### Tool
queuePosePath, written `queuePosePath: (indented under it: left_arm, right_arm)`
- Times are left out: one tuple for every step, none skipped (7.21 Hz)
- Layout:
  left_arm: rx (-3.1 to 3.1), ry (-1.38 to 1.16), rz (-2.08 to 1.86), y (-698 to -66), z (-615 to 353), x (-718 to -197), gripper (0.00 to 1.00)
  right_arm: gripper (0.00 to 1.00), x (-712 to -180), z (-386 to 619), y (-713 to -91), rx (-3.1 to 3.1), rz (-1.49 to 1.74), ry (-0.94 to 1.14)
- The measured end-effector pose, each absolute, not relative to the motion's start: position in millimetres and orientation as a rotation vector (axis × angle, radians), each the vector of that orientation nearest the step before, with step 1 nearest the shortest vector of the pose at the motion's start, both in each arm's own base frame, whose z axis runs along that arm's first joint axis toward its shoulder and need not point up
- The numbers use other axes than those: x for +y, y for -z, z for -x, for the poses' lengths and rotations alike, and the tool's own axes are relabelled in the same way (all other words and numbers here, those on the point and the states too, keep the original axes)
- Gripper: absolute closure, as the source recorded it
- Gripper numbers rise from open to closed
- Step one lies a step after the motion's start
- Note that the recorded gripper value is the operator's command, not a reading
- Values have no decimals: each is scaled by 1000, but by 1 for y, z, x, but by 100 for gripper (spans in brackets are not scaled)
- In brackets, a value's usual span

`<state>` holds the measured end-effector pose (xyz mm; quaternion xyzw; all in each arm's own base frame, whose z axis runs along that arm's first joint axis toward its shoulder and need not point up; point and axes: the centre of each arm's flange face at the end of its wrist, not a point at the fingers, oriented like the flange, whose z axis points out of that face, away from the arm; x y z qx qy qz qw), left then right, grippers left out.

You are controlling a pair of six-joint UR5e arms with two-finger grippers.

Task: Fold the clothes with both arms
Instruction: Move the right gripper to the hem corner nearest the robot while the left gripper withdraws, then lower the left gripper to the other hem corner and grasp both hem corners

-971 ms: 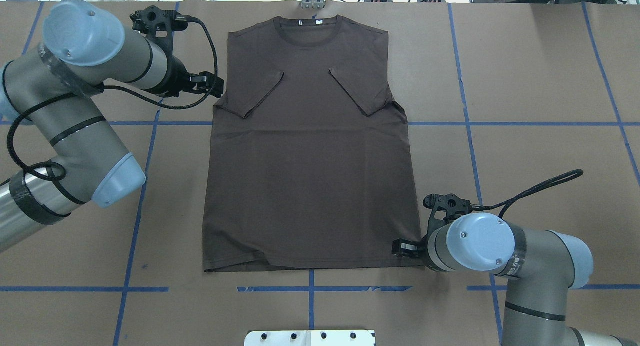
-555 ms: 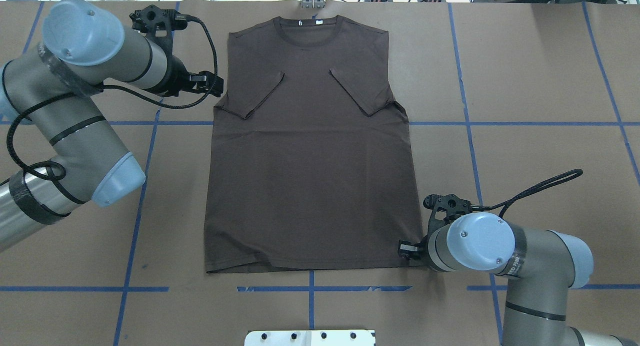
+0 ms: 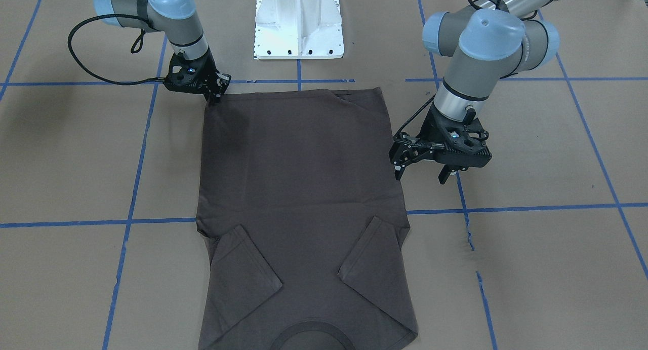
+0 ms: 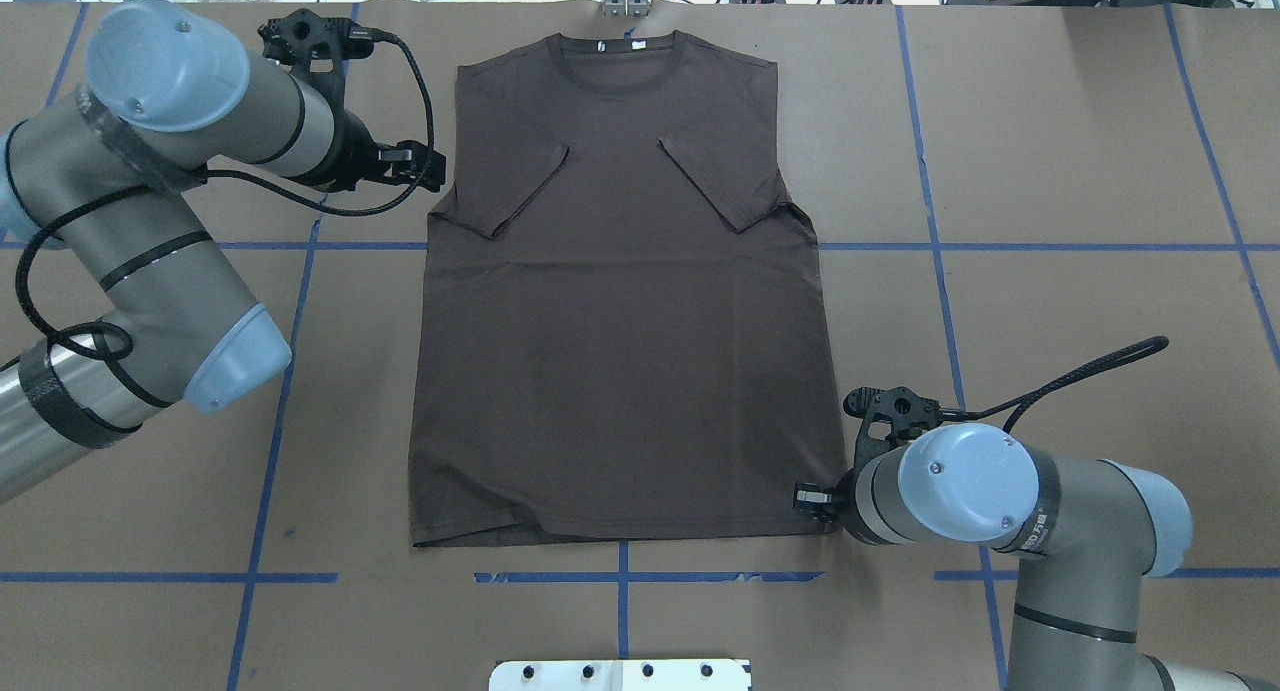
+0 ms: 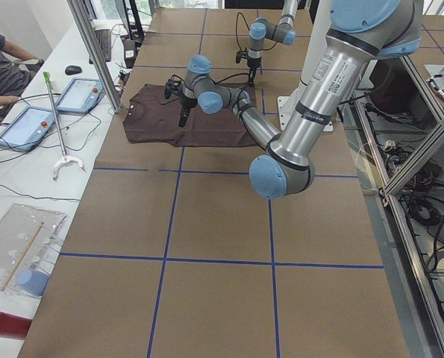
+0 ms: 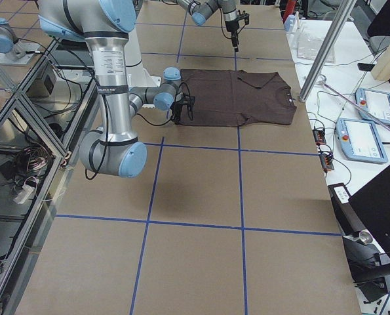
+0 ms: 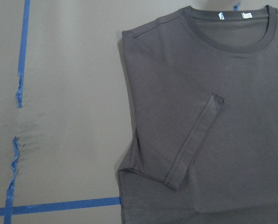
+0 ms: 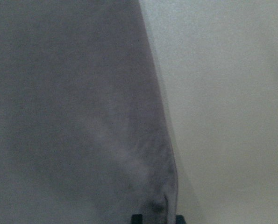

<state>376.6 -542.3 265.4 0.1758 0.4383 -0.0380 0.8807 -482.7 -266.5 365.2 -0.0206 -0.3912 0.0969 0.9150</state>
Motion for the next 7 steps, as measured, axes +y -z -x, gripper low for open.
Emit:
queuePosePath:
  left_arm:
    - [911, 81, -365, -267, -376, -542, 0]
    - [908, 86, -359, -271, -376, -541, 0]
    - [904, 98, -346, -279, -373, -537, 0]
    - [908, 151, -303, -295, -366, -523, 0]
    - [927, 232, -226, -311, -366, -490, 0]
    - [944, 305, -133, -321, -381, -438, 2]
    - [939, 372, -55, -328, -413, -386, 4]
  right_arm:
    - [100, -265, 481, -362, -814, 49, -195]
    - [100, -265, 479, -357, -825, 51, -193]
    - [100, -264, 475, -349, -841, 49, -191]
    - [100, -264, 472, -341, -859, 45, -190]
    - [100, -265, 469, -334, -874, 40, -190]
    - [100, -265, 466, -326, -889, 34, -190]
    - [100, -265, 461, -319, -906, 30, -191]
